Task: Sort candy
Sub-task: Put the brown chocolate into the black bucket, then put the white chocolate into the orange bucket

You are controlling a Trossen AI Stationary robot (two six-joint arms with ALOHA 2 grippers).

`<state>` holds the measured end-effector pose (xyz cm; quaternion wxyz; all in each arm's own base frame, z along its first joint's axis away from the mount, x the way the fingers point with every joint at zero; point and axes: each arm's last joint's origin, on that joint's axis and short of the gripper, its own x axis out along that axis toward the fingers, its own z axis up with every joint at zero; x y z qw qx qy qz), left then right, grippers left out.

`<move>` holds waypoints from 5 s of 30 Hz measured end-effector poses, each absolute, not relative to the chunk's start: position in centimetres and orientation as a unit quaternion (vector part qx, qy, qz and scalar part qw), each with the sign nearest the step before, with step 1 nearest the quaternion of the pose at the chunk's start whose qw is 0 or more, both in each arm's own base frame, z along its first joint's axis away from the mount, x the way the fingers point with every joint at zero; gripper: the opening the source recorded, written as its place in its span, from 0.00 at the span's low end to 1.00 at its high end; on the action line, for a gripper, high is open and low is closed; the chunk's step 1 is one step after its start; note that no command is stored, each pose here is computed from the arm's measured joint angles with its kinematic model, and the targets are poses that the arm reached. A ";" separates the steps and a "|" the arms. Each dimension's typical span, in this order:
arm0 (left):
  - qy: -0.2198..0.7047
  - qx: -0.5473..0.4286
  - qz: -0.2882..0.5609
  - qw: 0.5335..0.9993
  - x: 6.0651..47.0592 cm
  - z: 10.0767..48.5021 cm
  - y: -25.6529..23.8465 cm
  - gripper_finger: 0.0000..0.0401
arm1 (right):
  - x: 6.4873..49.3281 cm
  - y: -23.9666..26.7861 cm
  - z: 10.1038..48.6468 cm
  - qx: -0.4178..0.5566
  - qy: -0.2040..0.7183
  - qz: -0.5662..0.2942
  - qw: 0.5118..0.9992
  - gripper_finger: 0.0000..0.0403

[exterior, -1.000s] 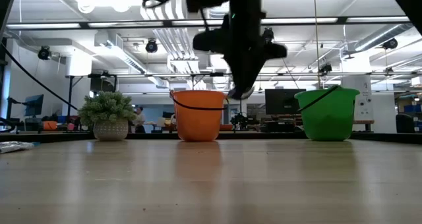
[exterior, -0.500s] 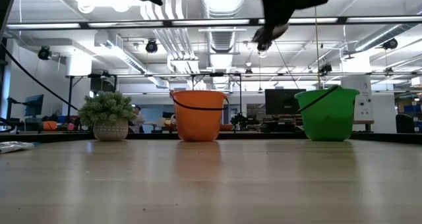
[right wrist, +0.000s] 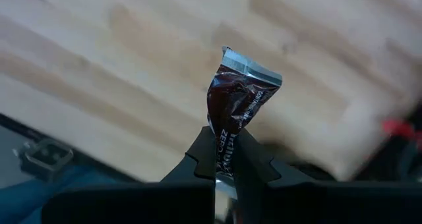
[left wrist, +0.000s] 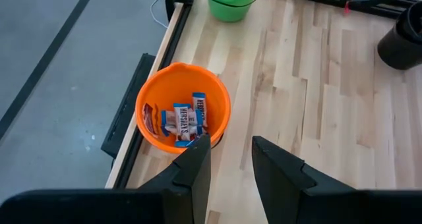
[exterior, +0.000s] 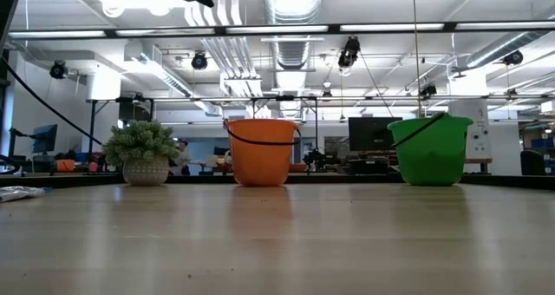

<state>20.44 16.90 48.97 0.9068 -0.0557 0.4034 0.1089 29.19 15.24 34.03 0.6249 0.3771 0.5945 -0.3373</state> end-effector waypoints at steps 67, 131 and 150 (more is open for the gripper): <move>0.439 -0.070 0.269 0.855 20.0 48.8 17.6 0.41 | 28.1 11.6 34.4 0.203 0.476 -0.393 0.760 0.50; 0.517 -0.390 0.438 0.624 17.7 31.2 7.1 0.49 | 22.3 -5.7 42.2 -0.079 0.485 -0.386 0.781 0.50; 0.596 -0.432 0.415 0.534 16.9 22.2 1.4 0.49 | 23.1 -5.8 42.0 -0.096 0.488 -0.375 0.782 0.50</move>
